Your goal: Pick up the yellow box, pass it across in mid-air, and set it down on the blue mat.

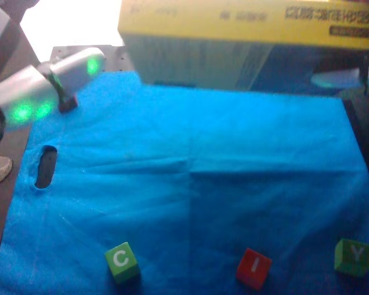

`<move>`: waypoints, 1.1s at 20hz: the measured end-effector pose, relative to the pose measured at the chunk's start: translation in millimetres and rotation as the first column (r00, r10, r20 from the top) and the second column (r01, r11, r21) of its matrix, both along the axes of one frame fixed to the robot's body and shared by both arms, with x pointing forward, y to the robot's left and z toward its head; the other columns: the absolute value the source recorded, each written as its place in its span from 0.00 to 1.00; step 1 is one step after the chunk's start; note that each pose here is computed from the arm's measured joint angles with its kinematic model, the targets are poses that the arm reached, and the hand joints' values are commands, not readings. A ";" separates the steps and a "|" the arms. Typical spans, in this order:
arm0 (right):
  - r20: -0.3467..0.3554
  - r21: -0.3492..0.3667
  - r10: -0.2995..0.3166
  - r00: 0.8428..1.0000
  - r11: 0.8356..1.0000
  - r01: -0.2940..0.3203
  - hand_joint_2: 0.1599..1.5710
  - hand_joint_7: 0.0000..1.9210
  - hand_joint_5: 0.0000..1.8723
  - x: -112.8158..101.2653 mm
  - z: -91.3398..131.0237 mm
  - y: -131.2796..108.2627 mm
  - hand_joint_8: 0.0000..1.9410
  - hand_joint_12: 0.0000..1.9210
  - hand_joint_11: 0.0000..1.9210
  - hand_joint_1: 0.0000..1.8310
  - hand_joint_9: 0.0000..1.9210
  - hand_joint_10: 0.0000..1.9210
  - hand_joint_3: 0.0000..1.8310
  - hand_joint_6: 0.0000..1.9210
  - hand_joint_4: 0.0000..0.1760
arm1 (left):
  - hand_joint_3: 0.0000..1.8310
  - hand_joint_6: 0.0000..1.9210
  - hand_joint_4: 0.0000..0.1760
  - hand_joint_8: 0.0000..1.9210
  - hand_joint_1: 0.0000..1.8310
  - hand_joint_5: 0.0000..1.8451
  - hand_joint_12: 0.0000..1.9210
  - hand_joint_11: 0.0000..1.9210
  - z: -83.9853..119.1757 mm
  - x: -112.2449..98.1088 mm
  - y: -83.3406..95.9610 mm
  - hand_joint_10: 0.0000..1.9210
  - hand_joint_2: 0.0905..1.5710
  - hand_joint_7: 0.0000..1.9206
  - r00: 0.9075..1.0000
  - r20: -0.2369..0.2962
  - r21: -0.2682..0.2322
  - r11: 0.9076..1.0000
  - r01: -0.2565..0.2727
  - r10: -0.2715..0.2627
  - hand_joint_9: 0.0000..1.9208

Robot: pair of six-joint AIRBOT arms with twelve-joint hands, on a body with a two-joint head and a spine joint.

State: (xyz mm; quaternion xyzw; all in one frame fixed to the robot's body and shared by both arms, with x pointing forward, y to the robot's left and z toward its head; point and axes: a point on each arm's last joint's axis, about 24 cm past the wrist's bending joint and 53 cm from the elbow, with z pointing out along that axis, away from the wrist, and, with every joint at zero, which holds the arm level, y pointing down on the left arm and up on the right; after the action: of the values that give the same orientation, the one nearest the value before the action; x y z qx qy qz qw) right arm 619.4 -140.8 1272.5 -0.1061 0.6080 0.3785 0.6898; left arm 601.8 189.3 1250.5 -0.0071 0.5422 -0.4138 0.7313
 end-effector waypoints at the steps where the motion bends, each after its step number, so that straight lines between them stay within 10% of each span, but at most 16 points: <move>1: 0.000 -0.002 0.008 1.000 1.000 -0.008 0.71 0.72 0.62 -3.3 0.3 2.2 1.00 1.00 0.84 0.84 0.80 1.00 0.04 1.00 0.00 | 0.00 0.00 0.63 0.00 0.23 0.00 0.00 0.00 -1.3 -2.1 0.6 0.00 0.76 0.00 1.000 -0.002 0.003 1.000 -0.001 0.001 0.00; 7: -0.101 -0.058 -0.075 0.992 0.996 0.069 0.67 0.71 0.59 -8.8 -28.3 -31.9 1.00 1.00 0.83 0.90 0.78 1.00 0.02 1.00 0.00 | 0.00 0.00 0.65 0.00 0.25 0.00 0.00 0.00 2.7 -0.7 57.3 0.00 0.75 0.00 0.985 -0.005 -0.002 0.985 -0.172 0.172 0.00; 16: -0.250 -0.097 -0.171 0.953 0.984 0.151 0.69 0.64 0.55 -11.3 -73.0 -66.7 1.00 1.00 0.76 0.90 0.71 1.00 0.01 1.00 0.00 | 0.00 0.00 0.74 0.00 0.25 0.00 0.00 0.00 1.2 -5.0 61.6 0.00 0.72 0.00 0.983 -0.007 0.004 0.983 -0.185 0.185 0.00; 20: -0.326 -0.039 -0.193 0.925 0.981 0.191 0.71 0.65 0.56 8.1 -89.2 -81.8 1.00 1.00 0.77 0.76 0.71 1.00 0.02 1.00 0.00 | 0.00 0.00 0.80 0.00 0.25 0.00 0.00 0.00 1.6 -5.8 59.9 0.00 0.71 0.00 0.984 -0.003 0.007 0.984 -0.179 0.179 0.00; 22: -0.331 -0.034 -0.189 0.925 0.981 0.189 0.78 0.38 0.36 9.6 -90.2 -82.1 1.00 1.00 0.54 0.55 0.46 1.00 0.03 0.85 0.00 | 0.00 0.00 0.81 0.00 0.25 0.00 0.00 0.00 1.0 -5.6 59.6 0.00 0.71 0.00 0.984 -0.006 0.008 0.984 -0.178 0.178 0.00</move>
State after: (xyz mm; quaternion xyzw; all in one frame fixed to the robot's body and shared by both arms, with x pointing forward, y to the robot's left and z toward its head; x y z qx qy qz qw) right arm 629.0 -222.9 1182.3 0.0180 0.7232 0.3223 0.6105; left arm 596.2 248.9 1251.6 -0.0539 0.5433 -0.3446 0.7637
